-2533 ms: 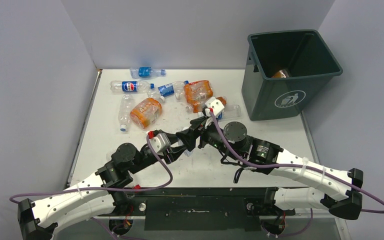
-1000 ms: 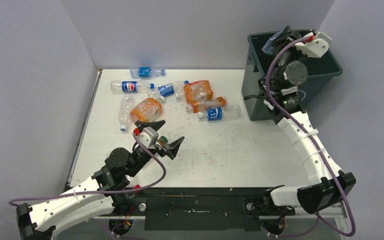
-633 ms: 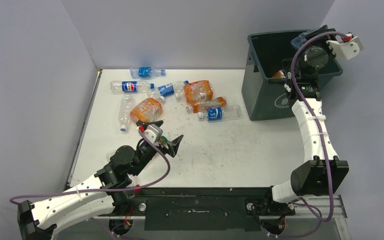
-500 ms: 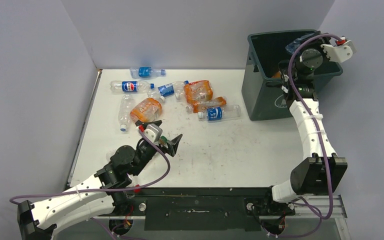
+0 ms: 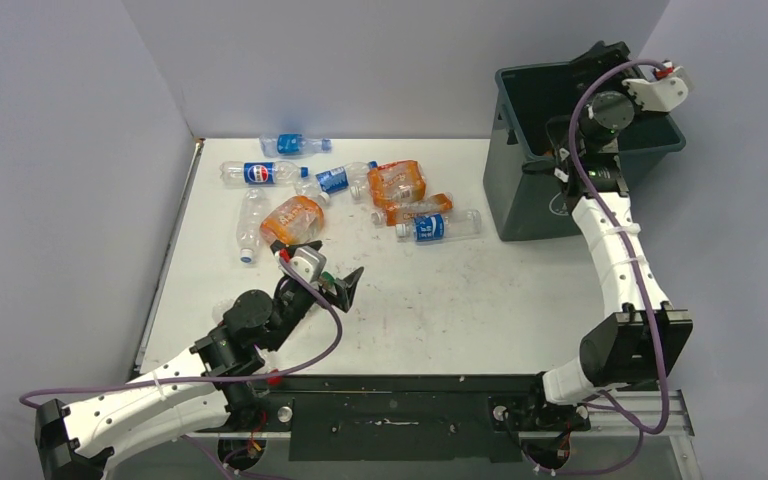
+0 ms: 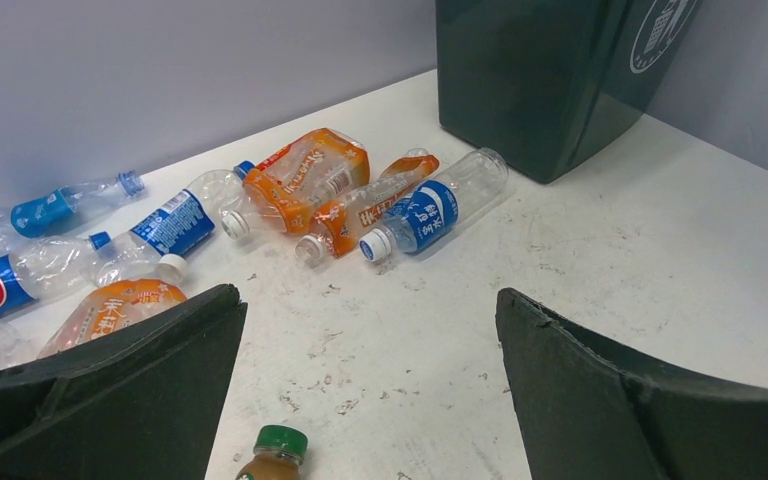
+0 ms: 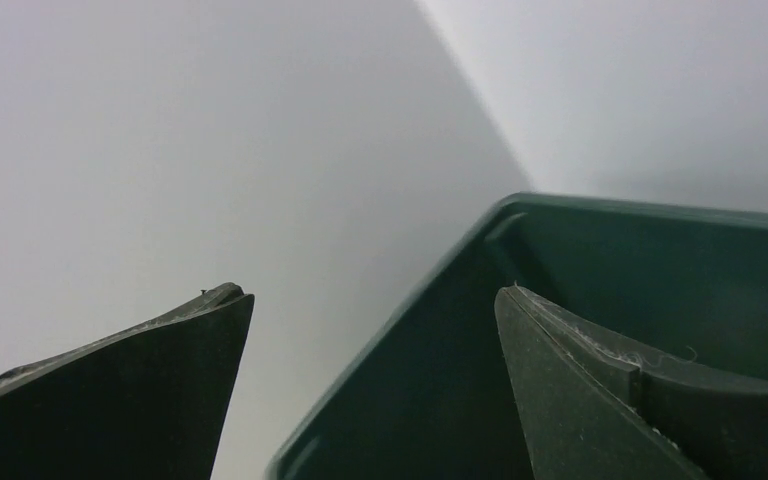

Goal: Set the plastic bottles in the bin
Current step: Place the plastic bottle in the trash bin, then pick up the plastic bottle at the center of the board.

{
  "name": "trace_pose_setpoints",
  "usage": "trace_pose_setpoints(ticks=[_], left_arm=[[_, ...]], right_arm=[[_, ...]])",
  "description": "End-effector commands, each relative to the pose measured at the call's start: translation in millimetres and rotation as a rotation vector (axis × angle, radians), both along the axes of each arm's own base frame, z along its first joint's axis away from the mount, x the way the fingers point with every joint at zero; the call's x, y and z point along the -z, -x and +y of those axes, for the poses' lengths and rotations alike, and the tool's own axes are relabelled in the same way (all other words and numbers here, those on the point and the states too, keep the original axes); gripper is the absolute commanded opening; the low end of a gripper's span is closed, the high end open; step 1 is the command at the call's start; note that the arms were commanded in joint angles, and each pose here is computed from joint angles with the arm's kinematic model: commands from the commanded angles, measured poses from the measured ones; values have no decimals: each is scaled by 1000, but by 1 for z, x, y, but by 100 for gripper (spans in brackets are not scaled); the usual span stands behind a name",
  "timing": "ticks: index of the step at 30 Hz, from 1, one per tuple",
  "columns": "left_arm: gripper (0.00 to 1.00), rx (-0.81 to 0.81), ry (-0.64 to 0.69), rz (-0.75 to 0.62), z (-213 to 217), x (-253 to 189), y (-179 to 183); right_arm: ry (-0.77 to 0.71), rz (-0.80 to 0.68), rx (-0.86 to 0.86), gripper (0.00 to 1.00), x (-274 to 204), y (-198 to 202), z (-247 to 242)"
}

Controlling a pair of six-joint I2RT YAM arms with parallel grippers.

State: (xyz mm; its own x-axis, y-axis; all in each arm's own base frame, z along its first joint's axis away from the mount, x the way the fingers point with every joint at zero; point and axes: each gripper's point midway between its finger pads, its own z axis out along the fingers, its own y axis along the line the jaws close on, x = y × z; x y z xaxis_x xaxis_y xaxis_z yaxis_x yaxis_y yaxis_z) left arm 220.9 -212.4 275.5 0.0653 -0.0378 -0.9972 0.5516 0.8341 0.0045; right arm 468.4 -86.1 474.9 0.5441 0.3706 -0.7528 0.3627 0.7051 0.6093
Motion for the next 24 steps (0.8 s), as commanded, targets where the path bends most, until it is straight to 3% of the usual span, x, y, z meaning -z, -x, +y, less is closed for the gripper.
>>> trace_pose_setpoints(ticks=[1, 5, 9, 13, 17, 21, 24], left_arm=[[96, -30, 40, -38, 5, -28, -2], [96, -91, 18, -42, 16, -28, -7], [96, -163, -26, -49, 27, -26, -14], [96, -229, -55, -43, 37, -25, -19], [96, -269, -48, -24, 43, -27, -21], [96, -241, -44, -30, 42, -31, -17], [96, -132, -146, -34, 29, -26, -9]], right_arm=[[68, -164, -238, 97, -75, 29, 70], [109, -217, -516, 98, -78, 54, 146], [123, -165, -758, 98, -43, 78, 215], [112, -27, -950, 98, 26, 102, 281], [106, 183, -1117, 99, 123, 124, 333], [49, 376, -1227, 99, 212, 142, 354], [18, 461, -1210, 99, 259, 151, 347]])
